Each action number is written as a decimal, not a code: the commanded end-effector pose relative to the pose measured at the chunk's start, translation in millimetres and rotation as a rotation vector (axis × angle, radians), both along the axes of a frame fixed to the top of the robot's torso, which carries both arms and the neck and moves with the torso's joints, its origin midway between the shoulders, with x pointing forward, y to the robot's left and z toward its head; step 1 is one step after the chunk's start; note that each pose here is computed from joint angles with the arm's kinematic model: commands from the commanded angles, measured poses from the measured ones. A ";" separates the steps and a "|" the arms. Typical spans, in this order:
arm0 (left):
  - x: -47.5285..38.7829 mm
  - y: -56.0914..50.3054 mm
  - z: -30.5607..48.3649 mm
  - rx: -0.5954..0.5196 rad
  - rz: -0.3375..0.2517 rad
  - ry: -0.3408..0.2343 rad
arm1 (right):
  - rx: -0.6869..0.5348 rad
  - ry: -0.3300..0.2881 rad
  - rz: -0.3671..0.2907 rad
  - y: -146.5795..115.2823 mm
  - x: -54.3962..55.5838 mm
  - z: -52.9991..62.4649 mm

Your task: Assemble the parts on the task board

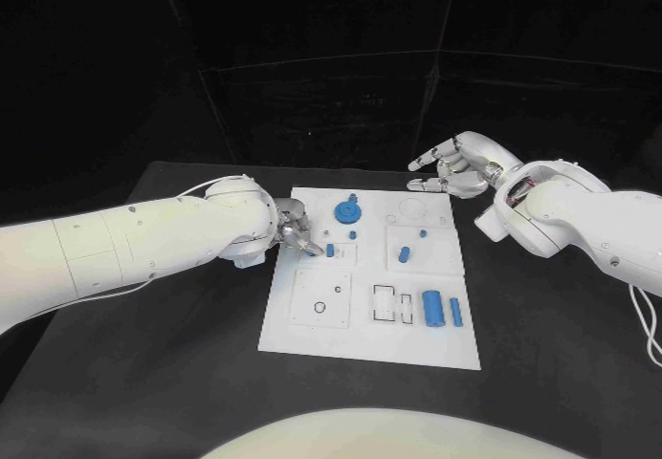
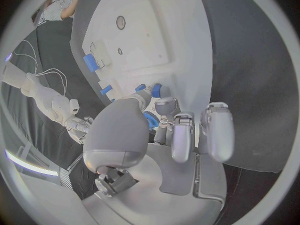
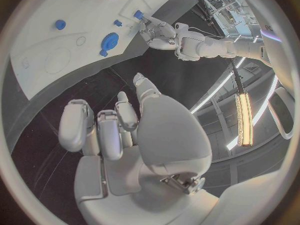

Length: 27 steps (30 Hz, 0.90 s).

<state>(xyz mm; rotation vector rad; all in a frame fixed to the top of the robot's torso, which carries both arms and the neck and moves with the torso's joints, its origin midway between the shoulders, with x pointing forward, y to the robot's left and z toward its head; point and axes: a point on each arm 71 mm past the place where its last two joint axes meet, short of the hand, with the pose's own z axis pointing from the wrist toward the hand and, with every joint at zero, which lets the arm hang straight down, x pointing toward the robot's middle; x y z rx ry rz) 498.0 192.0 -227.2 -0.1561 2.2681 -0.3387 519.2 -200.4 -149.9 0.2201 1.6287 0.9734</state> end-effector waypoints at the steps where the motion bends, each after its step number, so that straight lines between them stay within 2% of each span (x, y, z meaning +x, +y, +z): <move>1: 0.3 0.1 -1.3 0.010 -0.007 0.005 | 0.006 -0.010 0.008 1.1 -0.5 2.1; 27: 4.8 -1.1 -2.8 0.019 -0.004 0.010 | 0.011 -0.016 0.016 3.1 -2.4 3.2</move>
